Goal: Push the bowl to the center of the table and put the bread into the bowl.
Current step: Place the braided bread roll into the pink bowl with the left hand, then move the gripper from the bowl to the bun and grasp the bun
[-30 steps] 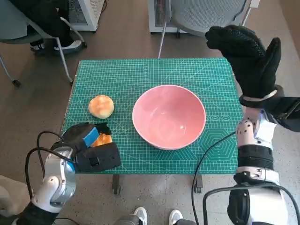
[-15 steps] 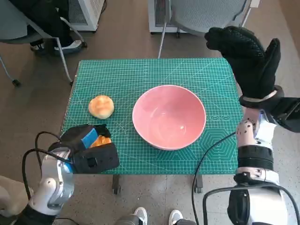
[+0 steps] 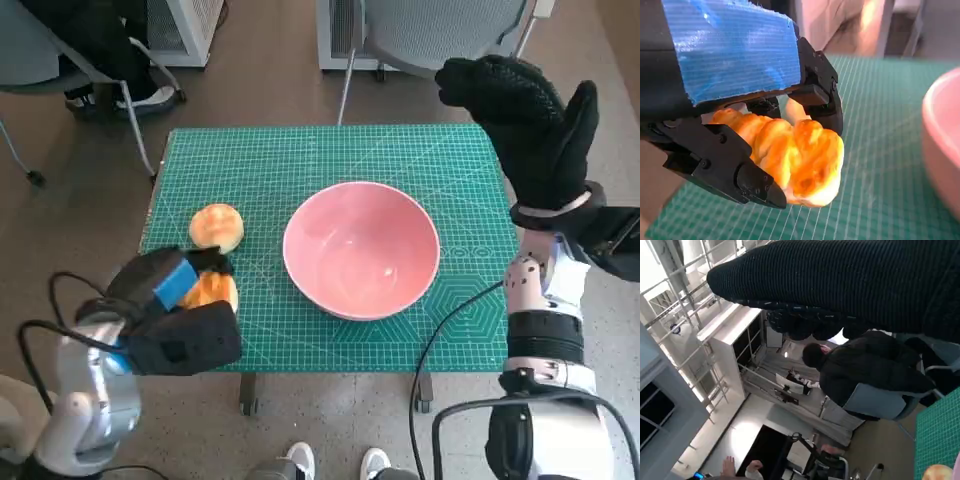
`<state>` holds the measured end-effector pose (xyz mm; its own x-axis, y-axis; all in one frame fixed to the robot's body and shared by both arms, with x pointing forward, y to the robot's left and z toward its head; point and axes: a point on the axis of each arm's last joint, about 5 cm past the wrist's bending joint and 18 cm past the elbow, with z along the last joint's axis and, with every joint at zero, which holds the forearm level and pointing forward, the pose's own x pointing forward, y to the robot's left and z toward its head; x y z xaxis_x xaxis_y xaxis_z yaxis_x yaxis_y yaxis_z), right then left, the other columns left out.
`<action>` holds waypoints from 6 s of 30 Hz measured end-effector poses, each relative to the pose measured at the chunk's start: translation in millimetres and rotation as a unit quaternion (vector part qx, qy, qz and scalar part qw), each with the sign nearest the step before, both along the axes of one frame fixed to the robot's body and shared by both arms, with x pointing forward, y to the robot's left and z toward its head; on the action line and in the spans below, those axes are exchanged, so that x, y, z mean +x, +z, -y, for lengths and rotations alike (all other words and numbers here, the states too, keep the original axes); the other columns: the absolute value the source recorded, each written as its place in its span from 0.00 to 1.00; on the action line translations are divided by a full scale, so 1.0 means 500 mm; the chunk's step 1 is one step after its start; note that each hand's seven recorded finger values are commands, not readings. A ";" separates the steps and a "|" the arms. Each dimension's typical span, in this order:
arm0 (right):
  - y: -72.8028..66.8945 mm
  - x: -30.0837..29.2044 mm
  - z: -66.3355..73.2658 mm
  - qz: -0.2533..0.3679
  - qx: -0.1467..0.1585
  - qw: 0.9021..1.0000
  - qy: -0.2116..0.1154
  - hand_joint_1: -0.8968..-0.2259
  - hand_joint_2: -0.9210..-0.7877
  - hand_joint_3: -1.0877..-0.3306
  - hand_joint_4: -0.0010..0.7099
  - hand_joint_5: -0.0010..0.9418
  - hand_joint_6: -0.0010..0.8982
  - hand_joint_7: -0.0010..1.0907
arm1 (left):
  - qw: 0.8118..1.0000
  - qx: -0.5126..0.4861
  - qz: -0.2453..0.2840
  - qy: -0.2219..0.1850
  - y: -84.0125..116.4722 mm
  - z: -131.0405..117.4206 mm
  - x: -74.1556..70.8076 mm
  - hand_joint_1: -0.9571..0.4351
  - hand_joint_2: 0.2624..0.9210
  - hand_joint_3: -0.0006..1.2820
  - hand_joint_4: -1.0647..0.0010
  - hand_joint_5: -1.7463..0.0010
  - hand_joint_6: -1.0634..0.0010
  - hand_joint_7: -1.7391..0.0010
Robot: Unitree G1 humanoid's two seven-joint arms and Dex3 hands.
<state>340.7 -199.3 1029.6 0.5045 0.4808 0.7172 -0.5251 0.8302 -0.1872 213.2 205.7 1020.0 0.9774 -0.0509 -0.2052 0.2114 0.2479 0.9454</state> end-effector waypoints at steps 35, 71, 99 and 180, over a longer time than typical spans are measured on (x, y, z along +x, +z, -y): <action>0.000 -0.001 0.004 0.006 -0.001 1.000 -0.006 0.29 0.00 0.43 0.45 0.01 0.42 0.02 | 0.967 0.005 0.185 -0.177 0.146 0.116 0.062 0.69 1.00 0.04 0.30 0.34 0.41 0.35; -0.003 -0.022 0.031 0.020 -0.014 0.999 -0.048 0.27 0.00 0.39 0.43 0.00 0.42 0.02 | 0.968 -0.007 0.057 -0.246 0.119 0.286 0.195 0.69 0.67 0.46 0.53 0.12 0.48 0.29; -0.003 -0.023 0.028 0.018 -0.012 0.998 -0.052 0.27 0.00 0.39 0.44 0.00 0.42 0.02 | 0.962 -0.015 -0.030 -0.270 0.107 0.254 0.213 0.39 0.84 0.02 0.98 1.00 0.78 0.98; -0.001 -0.016 0.031 0.004 -0.013 0.999 -0.035 0.28 0.00 0.40 0.43 0.00 0.41 0.02 | 0.995 0.039 -0.092 -0.008 0.009 0.006 0.239 0.45 0.72 0.00 1.00 1.00 0.85 1.00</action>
